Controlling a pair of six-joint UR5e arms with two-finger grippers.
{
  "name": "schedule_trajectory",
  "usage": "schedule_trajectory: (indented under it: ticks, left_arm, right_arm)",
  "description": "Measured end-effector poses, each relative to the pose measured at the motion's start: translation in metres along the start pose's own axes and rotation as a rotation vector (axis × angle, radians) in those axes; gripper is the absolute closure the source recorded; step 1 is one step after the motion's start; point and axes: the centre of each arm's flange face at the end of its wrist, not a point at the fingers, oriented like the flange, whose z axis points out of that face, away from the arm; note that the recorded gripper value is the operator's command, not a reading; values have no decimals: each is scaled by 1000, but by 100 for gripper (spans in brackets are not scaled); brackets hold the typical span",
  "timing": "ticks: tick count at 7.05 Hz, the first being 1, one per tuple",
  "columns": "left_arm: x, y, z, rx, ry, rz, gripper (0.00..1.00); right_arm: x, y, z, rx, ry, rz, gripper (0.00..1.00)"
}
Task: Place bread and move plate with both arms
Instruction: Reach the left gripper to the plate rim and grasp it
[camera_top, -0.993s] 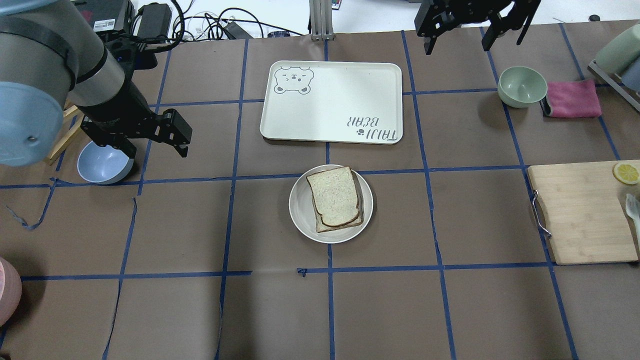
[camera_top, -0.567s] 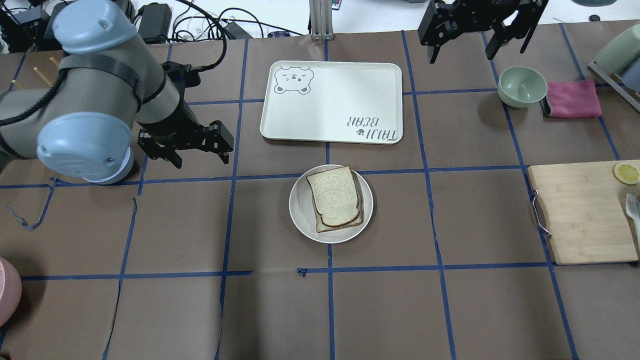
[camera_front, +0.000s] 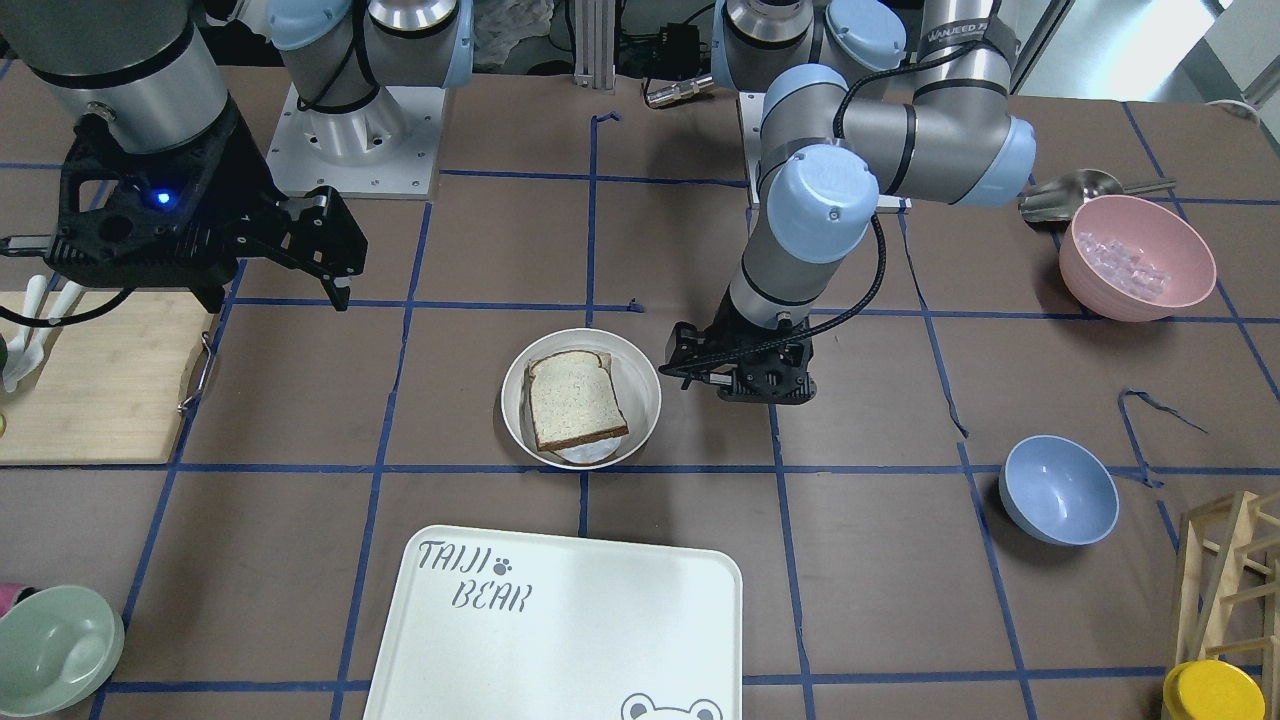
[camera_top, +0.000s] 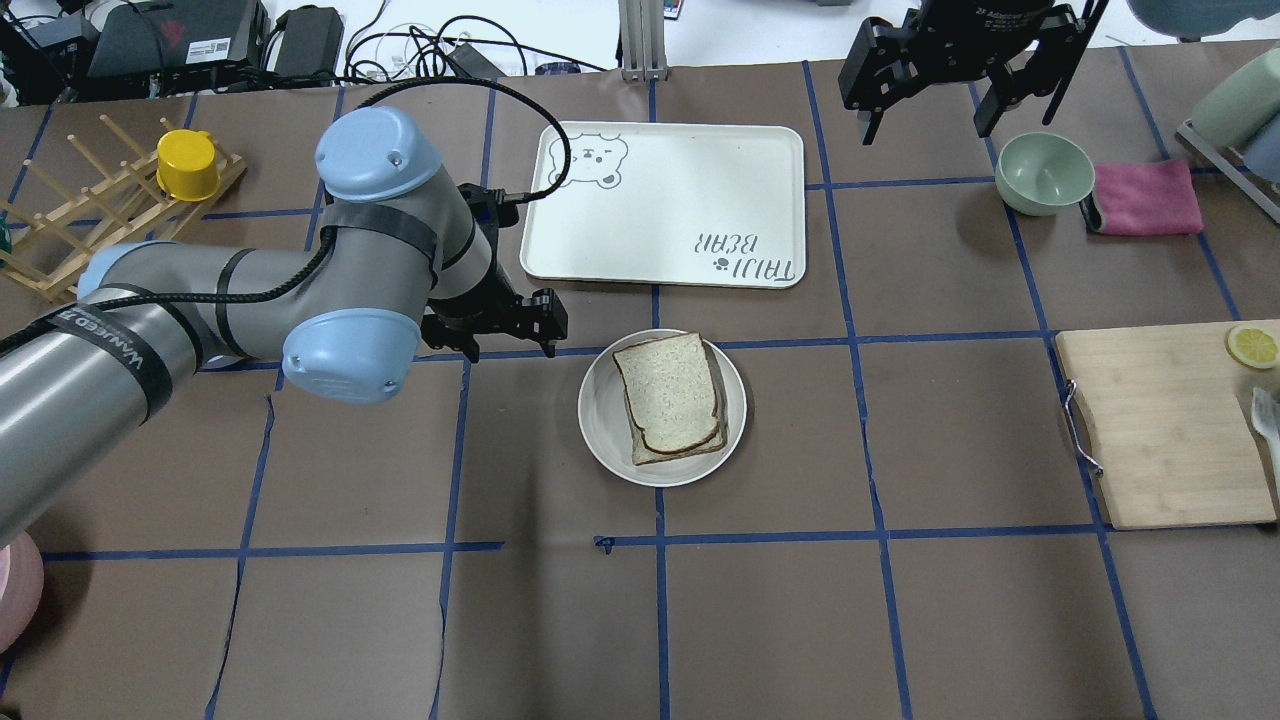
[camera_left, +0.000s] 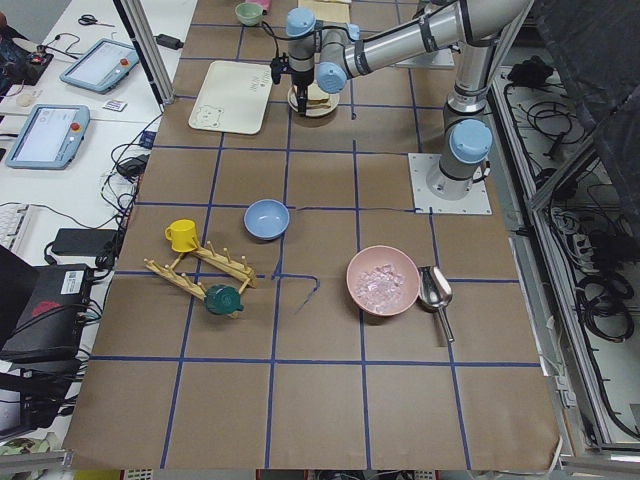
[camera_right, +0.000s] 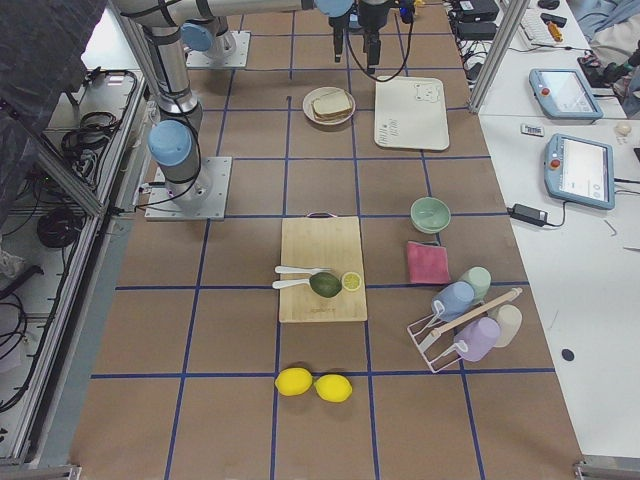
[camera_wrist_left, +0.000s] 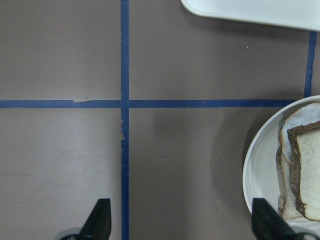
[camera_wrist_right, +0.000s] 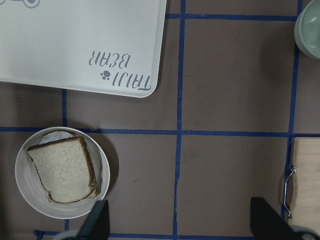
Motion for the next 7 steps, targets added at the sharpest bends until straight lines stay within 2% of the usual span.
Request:
schedule_trajectory:
  ticks: [2,4,5,7]
  left_arm:
    - [21,-3,36,-14,8,21,11]
    - [29,-2,69,-51,22,28,22]
    - [31,-1,81,-67,23,29,37]
    - [34,0,95,-87,24,32,100]
  right_arm:
    - [0,0,0,-1,1,0,0]
    - [0,0,1,-1,2,0,0]
    - [0,0,1,-2,2,0,0]
    - [0,0,1,-3,2,0,0]
